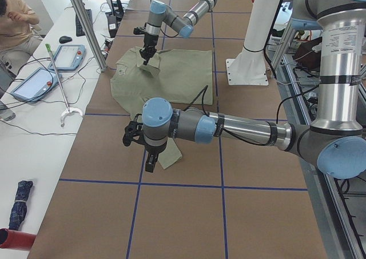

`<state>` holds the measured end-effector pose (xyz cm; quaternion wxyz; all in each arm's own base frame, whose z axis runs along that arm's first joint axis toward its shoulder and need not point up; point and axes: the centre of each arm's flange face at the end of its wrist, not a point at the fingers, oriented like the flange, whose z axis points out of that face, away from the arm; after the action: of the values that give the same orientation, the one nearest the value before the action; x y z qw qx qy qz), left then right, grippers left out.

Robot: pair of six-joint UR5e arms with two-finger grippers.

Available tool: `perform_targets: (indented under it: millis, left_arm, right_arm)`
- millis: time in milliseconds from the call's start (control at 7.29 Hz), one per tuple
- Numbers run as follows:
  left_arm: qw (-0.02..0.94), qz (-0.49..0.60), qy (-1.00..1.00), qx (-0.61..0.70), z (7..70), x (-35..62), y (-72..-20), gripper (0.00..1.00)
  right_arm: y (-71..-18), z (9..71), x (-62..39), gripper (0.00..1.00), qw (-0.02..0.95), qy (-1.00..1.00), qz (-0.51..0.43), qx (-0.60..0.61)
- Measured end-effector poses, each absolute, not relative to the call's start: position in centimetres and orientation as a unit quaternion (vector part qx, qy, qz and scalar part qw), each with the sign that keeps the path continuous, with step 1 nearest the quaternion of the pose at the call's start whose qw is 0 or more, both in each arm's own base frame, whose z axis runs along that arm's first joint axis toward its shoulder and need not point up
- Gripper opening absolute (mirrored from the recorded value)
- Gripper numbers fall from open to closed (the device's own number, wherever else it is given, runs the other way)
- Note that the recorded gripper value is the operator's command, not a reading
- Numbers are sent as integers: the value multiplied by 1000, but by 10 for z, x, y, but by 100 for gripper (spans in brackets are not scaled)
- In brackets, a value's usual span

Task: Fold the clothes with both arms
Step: 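Lift the cuff with the right gripper and carry it across the shirt toward the collar, then lay the sleeve across the shirt chest and open the right gripper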

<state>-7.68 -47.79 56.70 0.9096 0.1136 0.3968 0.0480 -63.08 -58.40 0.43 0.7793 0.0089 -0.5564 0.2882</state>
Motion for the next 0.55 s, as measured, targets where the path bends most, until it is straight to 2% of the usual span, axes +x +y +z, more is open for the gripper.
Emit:
perform_targets:
  millis: [549]
  left_arm:
    - [908, 53, 396, 122, 558, -76, -479, 100]
  right_arm:
    - [-585, -2, -641, 0, 762, -575, 294, 38]
